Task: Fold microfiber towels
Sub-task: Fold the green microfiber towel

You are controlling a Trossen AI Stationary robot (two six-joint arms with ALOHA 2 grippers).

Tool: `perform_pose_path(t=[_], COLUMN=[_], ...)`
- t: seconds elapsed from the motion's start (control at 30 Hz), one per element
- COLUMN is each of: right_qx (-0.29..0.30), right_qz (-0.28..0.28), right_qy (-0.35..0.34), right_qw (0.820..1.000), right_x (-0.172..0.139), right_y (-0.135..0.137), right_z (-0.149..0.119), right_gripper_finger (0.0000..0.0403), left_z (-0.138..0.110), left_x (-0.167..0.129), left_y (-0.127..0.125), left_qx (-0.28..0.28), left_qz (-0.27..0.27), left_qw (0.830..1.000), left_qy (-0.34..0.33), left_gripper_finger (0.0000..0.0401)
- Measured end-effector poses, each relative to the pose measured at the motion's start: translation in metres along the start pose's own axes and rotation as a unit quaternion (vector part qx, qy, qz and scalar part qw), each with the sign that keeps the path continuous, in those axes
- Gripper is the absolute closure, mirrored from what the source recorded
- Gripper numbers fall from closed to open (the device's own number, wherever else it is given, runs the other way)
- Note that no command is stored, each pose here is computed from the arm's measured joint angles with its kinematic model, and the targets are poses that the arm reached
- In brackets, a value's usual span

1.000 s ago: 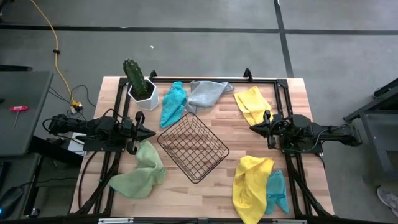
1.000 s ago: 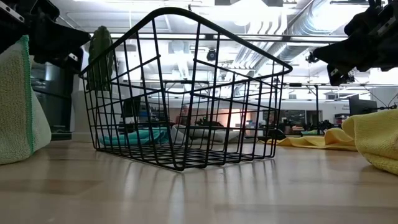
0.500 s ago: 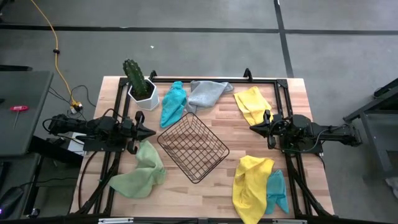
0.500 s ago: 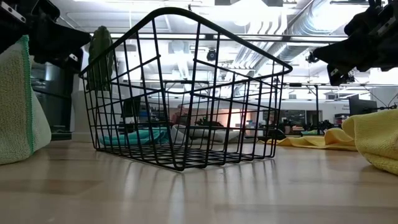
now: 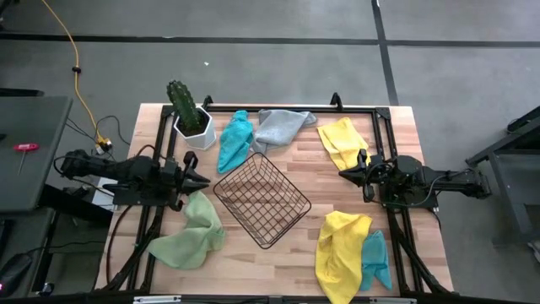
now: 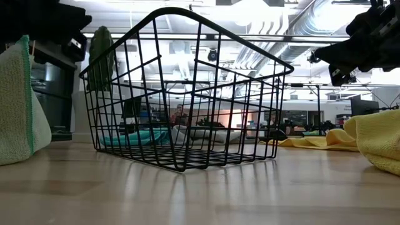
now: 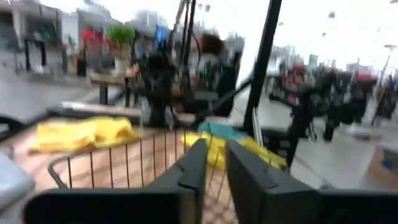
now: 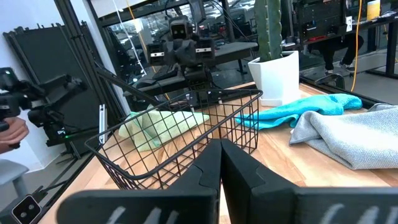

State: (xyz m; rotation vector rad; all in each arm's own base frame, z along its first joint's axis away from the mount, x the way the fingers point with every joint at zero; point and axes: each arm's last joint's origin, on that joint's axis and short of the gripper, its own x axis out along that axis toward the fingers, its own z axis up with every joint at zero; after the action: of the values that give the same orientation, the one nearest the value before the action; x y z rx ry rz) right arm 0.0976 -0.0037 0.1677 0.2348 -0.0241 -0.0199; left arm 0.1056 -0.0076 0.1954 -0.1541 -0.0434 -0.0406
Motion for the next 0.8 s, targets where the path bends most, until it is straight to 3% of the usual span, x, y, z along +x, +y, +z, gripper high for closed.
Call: perform_pose_path(t=[0.13, 0.33, 0.5, 0.7, 0.8], right_qx=[0.000, 0.000, 0.000, 0.000, 0.000], right_qz=[0.000, 0.000, 0.000, 0.000, 0.000], right_qy=[0.000, 0.000, 0.000, 0.000, 0.000], right_qw=[1.000, 1.000, 1.000, 1.000, 1.000], right_x=[0.000, 0.000, 0.000, 0.000, 0.000], right_y=[0.000, 0.000, 0.000, 0.000, 0.000], right_z=[0.000, 0.000, 0.000, 0.000, 0.000], right_gripper_finger=[0.0402, 0.0402, 0.0402, 0.0402, 0.0402], left_z=[0.016, 0.030, 0.034, 0.017, 0.006], left_x=[0.014, 0.040, 0.054, 0.065, 0.072], left_y=[-0.010, -0.042, -0.082, -0.121, -0.130], left_qx=[-0.013, -0.029, -0.018, 0.077, 0.099], left_qz=[-0.020, -0.083, -0.102, -0.022, -0.001], left_qw=[0.996, 0.973, 0.954, 0.947, 0.941], left_qy=[0.083, 0.213, 0.280, 0.310, 0.324], left_gripper_finger=[0.0259, 0.0178, 0.0169, 0.0178, 0.0178])
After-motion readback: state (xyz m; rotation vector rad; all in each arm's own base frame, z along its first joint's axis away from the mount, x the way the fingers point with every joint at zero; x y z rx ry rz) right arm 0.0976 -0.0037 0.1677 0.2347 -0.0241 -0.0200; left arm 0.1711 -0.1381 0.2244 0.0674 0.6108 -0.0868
